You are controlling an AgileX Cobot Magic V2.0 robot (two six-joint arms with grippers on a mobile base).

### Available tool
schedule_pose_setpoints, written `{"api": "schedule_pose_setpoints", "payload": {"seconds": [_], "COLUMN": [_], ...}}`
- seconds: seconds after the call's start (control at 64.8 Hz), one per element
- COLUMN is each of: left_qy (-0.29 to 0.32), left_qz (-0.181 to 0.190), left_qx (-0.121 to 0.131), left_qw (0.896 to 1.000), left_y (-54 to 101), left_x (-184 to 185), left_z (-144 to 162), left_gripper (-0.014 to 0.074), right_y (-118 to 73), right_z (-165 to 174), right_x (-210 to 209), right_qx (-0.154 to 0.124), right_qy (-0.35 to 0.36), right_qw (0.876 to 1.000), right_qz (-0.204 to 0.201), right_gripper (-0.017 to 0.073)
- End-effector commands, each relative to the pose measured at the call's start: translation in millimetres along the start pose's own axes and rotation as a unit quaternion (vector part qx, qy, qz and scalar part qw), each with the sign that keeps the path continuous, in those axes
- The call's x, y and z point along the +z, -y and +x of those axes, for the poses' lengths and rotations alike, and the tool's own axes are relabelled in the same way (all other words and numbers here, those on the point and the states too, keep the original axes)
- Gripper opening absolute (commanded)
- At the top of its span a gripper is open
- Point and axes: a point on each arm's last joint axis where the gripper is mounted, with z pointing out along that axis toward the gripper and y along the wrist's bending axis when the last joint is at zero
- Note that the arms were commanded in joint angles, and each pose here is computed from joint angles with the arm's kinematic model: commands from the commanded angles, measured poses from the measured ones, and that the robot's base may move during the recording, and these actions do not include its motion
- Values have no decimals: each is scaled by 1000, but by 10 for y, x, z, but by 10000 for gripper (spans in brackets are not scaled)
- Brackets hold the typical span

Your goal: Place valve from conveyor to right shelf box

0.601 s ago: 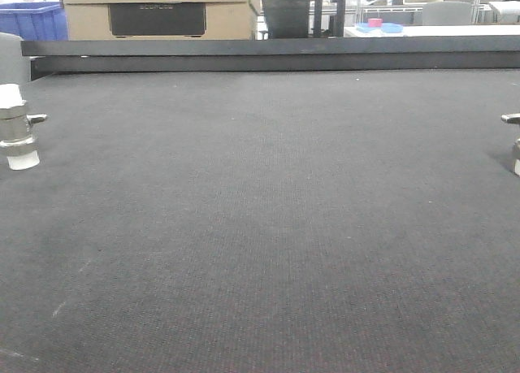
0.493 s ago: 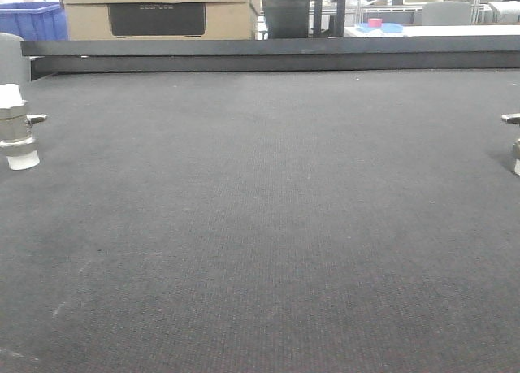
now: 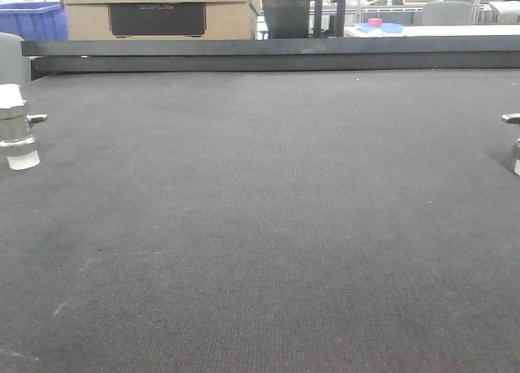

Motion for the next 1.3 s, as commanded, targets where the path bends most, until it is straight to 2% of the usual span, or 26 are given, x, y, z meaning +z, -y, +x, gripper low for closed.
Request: {"api": "schedule_pose_setpoints", "payload": {"seconds": [0.0, 0.2, 0.324, 0.37, 0.493, 0.571, 0.663, 0.74, 0.848, 0.91, 0.972, 1.018, 1.126, 1.28], "left_qy": [25, 47, 90, 92, 109, 94, 54, 20, -10, -31, -73, -102, -162, -191], "left_qz": [-3, -6, -15, -16, -9, -2, 6, 10, 13, 16, 22, 28, 45, 70], "left_qx": [0, -8, -43, -46, -47, -44, -28, -19, -19, -20, -28, -37, -55, -53], "left_qw": [1000, 999, 995, 995, 993, 995, 998, 1000, 1000, 999, 997, 994, 984, 978], "left_y": [-6, -12, -34, -36, -43, -43, -42, -48, -55, -56, -48, -38, -8, 44], "left_x": [-6, -9, -19, -20, -69, -79, -48, 24, 169, 272, 420, 504, 704, 922], "left_z": [-47, -86, -162, -168, -496, -719, -954, -1149, -1348, -1411, -1438, -1467, -1540, -1701], "left_gripper": [-111, -111, -111, -111, -111, -98, -8, 152, 376, 475, 569, 606, 597, 580], "right_y": [4, 10, 16, 13, -6, -20, -33, -41, -45, -45, -43, -40, -40, -57], "right_z": [-48, -120, -183, -234, -615, -860, -1095, -1246, -1400, -1438, -1443, -1442, -1465, -1639], "right_x": [-4, -11, -21, -30, -121, -210, -227, -184, -57, 49, 157, 233, 440, 816], "right_qx": [-1, -1, -1, -1, -2, -2, -3, -4, -4, -3, -4, -3, -3, -3], "right_qy": [26, 66, 101, 104, 116, 117, 97, 71, 45, 28, 11, 8, -31, -137], "right_qw": [1000, 998, 995, 995, 993, 993, 995, 997, 999, 1000, 1000, 1000, 999, 990], "right_qz": [3, 6, 9, 8, 2, -3, -7, -10, -11, -10, -9, -8, -8, -16], "right_gripper": [-162, -162, -162, -162, -162, -151, -39, 169, 461, 580, 570, 570, 570, 570]}}
